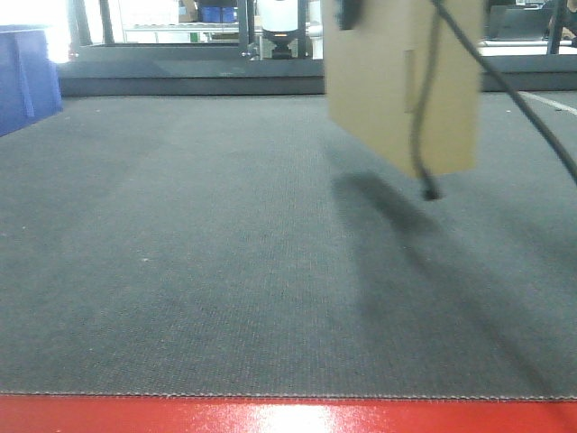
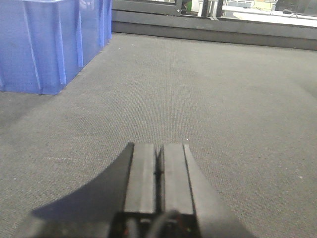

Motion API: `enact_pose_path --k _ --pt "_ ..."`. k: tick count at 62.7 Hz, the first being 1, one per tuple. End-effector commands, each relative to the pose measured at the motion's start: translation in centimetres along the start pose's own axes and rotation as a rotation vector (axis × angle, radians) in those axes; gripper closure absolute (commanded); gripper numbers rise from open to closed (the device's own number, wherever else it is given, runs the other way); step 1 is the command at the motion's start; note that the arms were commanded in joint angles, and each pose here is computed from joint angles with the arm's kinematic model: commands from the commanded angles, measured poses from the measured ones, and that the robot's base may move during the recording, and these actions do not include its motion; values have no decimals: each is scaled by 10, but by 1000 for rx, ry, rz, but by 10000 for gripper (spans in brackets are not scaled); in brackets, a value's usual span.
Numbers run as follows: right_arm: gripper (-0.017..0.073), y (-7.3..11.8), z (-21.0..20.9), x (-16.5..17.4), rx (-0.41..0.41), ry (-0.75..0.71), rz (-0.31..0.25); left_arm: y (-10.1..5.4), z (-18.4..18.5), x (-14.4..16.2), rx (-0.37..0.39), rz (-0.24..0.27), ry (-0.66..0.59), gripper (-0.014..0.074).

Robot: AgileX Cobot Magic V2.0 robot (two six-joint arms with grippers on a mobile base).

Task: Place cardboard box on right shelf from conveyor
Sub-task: 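Lift the box off the conveyor with the right gripper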

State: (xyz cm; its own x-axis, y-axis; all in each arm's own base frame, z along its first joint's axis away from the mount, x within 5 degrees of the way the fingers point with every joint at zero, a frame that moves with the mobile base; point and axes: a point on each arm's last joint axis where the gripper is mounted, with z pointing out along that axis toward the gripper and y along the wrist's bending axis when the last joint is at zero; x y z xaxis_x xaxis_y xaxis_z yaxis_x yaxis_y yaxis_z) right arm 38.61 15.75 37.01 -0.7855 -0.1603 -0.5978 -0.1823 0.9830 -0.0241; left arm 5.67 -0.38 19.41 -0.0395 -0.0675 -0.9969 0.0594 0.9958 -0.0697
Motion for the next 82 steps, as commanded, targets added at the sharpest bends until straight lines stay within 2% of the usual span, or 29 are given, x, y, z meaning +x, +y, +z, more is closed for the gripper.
enact_pose_path --k 1,15,31,45,57,70,82 --pt "330 -27 -50 -5 14 -170 -2 0 -2 -10 7 -10 -103 713" --pt "330 -69 -71 42 51 -236 57 0 -2 -10 7 -10 -103 713" --pt "330 -97 -112 123 67 -327 152 0 -2 -10 7 -10 -103 713" --pt "330 -97 -147 190 67 -442 161 0 -2 -10 7 -10 -103 713" --pt "330 -96 -175 233 62 -549 164 0 -2 -10 7 -10 -103 713" --pt "330 -95 -215 262 55 -721 169 0 -2 -10 7 -10 -103 713" --pt "330 -94 -229 274 52 -791 171 0 -2 -10 7 -10 -103 713"
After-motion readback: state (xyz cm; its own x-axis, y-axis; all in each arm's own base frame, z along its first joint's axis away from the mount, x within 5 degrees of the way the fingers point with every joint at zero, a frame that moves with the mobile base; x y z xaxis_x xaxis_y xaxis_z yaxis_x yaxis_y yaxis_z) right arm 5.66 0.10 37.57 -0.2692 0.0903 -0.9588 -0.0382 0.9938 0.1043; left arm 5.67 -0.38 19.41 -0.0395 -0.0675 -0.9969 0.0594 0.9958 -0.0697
